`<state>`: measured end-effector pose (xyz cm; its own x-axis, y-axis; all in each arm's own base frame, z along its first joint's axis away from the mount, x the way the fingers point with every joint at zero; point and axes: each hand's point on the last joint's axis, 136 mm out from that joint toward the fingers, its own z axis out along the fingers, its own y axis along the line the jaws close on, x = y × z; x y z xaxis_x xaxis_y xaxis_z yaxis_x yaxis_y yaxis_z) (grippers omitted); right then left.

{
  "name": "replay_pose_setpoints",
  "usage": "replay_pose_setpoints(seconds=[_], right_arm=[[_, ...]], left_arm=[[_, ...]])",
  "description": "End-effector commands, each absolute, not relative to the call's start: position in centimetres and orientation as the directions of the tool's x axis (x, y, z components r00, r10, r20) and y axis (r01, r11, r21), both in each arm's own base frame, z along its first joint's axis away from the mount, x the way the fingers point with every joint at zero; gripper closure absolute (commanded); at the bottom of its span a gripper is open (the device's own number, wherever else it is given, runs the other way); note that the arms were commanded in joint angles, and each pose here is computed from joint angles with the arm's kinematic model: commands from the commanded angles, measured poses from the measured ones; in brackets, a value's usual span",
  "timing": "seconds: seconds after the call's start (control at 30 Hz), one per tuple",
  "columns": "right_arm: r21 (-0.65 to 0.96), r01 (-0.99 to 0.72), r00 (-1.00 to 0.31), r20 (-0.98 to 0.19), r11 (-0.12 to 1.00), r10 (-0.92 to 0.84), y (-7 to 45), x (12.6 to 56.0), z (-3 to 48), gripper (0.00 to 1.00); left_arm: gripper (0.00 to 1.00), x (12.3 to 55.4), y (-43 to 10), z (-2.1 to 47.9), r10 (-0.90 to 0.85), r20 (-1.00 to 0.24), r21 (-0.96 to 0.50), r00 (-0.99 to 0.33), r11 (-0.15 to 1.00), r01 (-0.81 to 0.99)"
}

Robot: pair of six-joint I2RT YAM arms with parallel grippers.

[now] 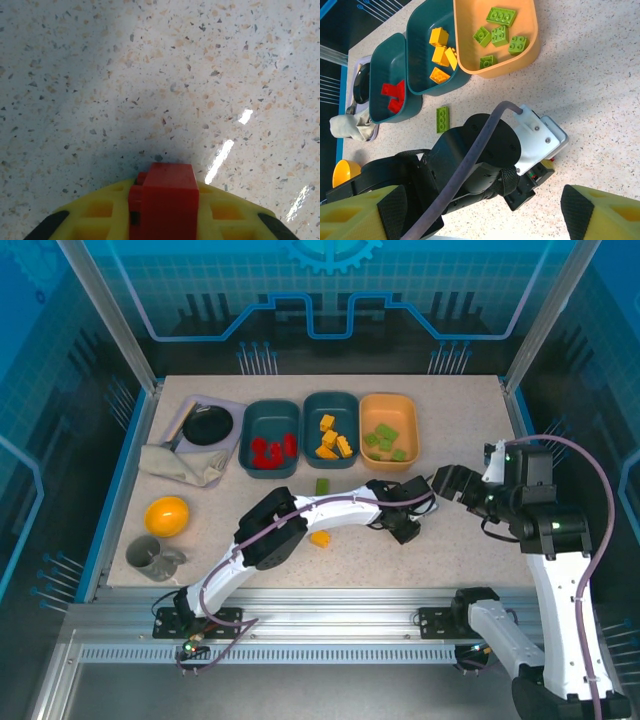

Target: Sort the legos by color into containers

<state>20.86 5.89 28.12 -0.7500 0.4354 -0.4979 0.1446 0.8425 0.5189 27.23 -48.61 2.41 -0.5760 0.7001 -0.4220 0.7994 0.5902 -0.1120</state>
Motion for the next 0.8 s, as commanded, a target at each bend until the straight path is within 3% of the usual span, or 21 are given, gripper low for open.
replay_pose_setpoints(seconds=[0.0,0.2,0.37,0.63,0.77], right_arm=[[0.534,0.094,-0.735,-0.532,0.840,0.420,6.2,22.0,29.8,0.19],[0.505,-0.029,-0.735,-0.596,0.863,0.324,8.2,24.4,31.5,0.23],[0.430,-0.193,-0.750,-0.644,0.882,0.150,13.4,26.5,31.4,0.23],[0.499,-0.441,-0.805,-0.587,0.746,-0.083,24.3,30.5,29.9,0.22],[0.517,-0.474,-0.821,-0.551,0.713,-0.147,27.5,32.2,28.7,0.22]], left_arm=[[0.87,29.6,-47.0,7.3,0.585,-0.488,-0.137,-0.647,0.681,0.719],[0.86,34.2,-40.1,13.9,0.309,-0.548,-0.246,-0.777,0.828,0.503],[0.85,38.0,-31.7,16.9,0.116,-0.546,-0.273,-0.830,0.912,0.307],[0.84,44.7,-16.8,15.9,-0.182,-0.479,-0.181,-0.859,0.978,-0.107],[0.84,47.8,-12.7,14.8,-0.279,-0.476,-0.141,-0.834,0.960,-0.241]])
